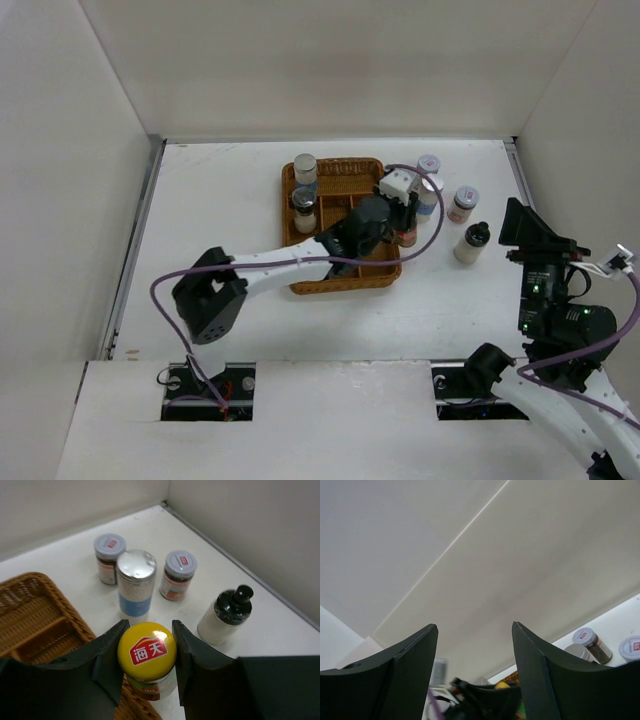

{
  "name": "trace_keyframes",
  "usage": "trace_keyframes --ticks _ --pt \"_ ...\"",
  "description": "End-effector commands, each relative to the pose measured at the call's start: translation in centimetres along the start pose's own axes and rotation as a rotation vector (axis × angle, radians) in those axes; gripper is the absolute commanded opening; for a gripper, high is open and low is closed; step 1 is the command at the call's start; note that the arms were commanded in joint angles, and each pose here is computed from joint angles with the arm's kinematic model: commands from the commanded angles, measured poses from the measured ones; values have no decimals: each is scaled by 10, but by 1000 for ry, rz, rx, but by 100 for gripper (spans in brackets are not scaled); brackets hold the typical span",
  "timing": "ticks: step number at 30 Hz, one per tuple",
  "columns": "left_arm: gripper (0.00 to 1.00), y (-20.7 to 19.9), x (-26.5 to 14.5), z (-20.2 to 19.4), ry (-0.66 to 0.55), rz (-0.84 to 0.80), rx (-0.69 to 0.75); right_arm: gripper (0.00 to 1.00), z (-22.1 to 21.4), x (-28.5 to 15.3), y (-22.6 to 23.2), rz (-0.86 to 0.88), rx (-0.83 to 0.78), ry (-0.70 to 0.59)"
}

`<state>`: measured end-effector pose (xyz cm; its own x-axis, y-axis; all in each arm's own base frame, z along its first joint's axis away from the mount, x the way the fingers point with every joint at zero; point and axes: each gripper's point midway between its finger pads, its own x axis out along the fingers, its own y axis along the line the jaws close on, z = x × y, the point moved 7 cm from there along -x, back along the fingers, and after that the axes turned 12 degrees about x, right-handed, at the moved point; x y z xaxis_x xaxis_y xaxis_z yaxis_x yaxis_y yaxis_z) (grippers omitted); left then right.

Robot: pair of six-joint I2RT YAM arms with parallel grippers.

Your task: Organize the condiment bottles

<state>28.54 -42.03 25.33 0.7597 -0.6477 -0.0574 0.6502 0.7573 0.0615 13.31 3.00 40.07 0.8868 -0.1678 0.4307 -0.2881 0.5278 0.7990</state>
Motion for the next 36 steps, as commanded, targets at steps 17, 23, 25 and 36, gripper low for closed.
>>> trace_keyframes --ticks 17,23,25,36 --pt "22 151 -147 35 -181 587 -112 67 -66 13 -4 16 -97 172" --pt "23 161 -151 1 -112 633 -80 63 -98 19 -12 10 -178 269" --pt "23 165 -152 -12 -83 648 -68 64 -109 21 -15 2 -202 296" --pt "48 159 -157 -57 -5 639 -43 82 -144 48 -60 -124 -332 335"
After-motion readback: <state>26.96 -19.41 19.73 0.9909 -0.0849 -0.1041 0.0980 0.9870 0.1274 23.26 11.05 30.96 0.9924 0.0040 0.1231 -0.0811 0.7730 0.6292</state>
